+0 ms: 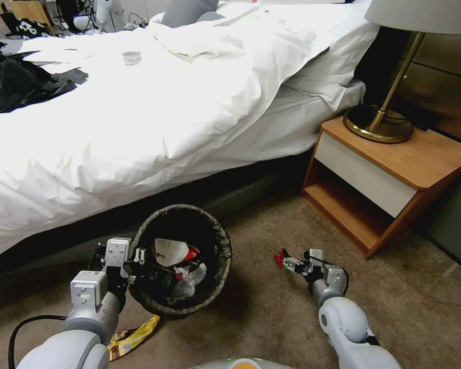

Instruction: Pick up the trash bin, then pick up the garbage from the floor and place it into the trash bin.

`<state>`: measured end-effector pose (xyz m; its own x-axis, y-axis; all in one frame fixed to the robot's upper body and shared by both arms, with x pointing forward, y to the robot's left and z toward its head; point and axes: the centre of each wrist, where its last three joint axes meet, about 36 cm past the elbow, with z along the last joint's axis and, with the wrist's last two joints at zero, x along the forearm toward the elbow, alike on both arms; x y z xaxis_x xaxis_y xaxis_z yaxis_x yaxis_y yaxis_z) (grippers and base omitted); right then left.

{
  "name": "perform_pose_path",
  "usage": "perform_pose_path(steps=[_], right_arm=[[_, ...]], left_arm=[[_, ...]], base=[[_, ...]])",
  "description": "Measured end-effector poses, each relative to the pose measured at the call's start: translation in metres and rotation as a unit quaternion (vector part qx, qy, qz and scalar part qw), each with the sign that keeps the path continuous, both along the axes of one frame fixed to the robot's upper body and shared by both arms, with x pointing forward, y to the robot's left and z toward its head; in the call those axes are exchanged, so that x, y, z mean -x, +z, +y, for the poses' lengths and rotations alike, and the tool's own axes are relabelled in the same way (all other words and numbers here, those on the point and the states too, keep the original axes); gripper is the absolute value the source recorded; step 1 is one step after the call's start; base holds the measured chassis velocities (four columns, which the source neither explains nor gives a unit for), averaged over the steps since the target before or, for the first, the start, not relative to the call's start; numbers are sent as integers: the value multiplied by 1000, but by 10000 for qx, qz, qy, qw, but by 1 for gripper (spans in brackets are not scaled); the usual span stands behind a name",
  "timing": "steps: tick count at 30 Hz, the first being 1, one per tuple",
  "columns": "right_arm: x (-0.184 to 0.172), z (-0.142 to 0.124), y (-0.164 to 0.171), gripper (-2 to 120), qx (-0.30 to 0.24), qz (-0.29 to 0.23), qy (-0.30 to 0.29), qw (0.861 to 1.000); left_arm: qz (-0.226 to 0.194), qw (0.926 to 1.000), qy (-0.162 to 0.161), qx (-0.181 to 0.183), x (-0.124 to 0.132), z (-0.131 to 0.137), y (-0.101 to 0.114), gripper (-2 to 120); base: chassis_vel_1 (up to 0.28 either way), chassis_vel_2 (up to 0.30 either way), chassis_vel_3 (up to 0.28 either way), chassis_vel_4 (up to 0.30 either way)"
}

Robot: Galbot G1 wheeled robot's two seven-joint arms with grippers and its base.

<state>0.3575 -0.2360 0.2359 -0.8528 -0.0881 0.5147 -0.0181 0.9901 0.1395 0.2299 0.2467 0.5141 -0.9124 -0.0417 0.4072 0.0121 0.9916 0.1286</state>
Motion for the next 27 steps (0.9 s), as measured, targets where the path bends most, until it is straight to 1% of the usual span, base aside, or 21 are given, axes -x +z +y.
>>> perform_pose_path(steps=[1, 3, 4, 6, 7, 9, 11, 13, 16, 27], right_arm=[[0, 0, 0, 100, 0, 0, 0, 10000], [-5, 2, -16, 100, 32, -165, 74, 9998], [-5, 2, -16, 100, 32, -165, 74, 9998], [-9, 3, -30, 100, 142, -351, 171, 9991], [-9, 3, -30, 100, 142, -351, 171, 9991], [-16, 3, -53, 100, 194, -624, 253, 9975], [-18, 4, -59, 100, 196, -681, 278, 9971], [-24, 7, -74, 100, 250, -829, 315, 9957], [-28, 10, -80, 100, 250, -846, 338, 9955], [-41, 20, -96, 100, 241, -524, 359, 9977]], left_arm=[[0, 10000, 0, 0, 0, 0, 0, 4], [1, 10000, -6, -8, 0, 0, 0, 4], [1, 10000, -6, -8, 0, 0, 0, 4], [4, 10000, -10, -9, 0, 0, 0, 4], [4, 10000, -10, -9, 0, 0, 0, 4], [18, 10000, -10, -3, 1, -1, 0, 4], [23, 10000, -9, 2, 1, -1, -1, 4], [27, 10000, -9, 7, 1, -1, -1, 4], [27, 10000, -10, 4, 1, -1, -1, 4], [13, 10000, -18, -8, 0, -1, 0, 4]], base=[[0, 0, 0, 0], [0, 0, 0, 0], [0, 0, 0, 0], [0, 0, 0, 0], [0, 0, 0, 0], [0, 0, 0, 0], [0, 0, 0, 0], [0, 0, 0, 0], [0, 0, 0, 0], [0, 0, 0, 0]])
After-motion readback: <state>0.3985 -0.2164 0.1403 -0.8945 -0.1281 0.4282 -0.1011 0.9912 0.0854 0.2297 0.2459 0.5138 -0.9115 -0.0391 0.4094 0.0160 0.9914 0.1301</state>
